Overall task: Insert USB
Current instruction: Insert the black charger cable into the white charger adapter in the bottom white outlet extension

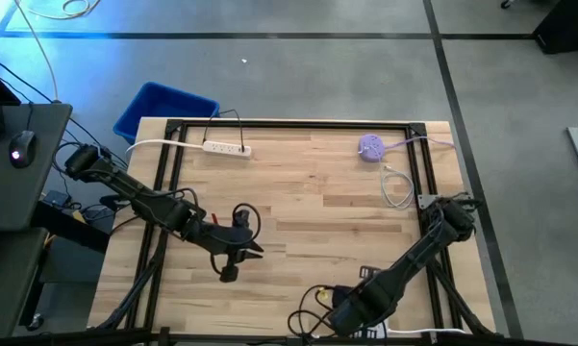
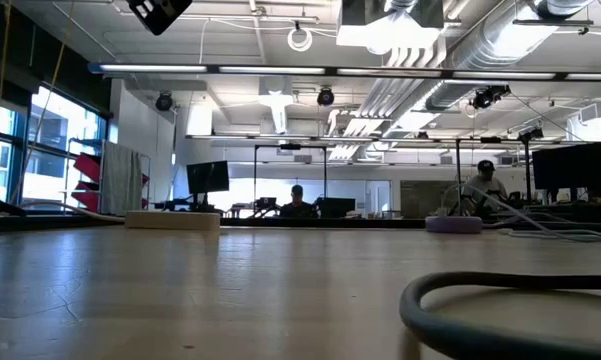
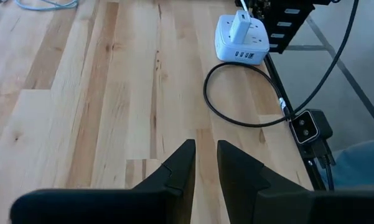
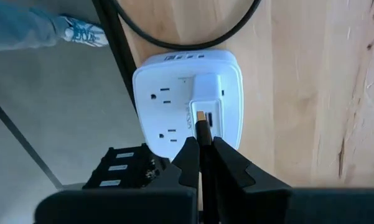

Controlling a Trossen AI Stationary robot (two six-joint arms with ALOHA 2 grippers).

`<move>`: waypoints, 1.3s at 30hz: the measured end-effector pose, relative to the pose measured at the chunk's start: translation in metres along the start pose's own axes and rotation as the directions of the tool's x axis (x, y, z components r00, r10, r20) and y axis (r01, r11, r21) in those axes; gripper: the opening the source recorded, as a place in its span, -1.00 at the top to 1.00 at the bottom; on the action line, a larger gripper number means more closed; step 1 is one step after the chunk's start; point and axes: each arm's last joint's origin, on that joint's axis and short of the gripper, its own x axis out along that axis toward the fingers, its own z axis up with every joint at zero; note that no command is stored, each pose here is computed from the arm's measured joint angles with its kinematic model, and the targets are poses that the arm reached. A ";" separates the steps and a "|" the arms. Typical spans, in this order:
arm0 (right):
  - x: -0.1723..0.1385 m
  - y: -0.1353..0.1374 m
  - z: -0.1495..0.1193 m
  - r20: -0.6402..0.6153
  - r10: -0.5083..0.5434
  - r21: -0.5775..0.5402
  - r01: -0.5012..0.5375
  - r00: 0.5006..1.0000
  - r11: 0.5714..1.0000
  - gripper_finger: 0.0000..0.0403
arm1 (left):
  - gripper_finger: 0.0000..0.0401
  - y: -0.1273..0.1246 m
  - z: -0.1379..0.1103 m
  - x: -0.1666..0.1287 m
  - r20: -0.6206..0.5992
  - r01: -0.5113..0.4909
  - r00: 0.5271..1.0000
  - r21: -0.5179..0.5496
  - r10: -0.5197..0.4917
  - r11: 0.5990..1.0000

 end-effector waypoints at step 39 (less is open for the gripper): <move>0.010 0.002 -0.003 -0.004 -0.068 -0.082 0.067 0.998 0.994 1.00 | 0.77 -0.003 -0.001 -0.001 -0.003 0.013 1.000 -0.010 -0.013 1.000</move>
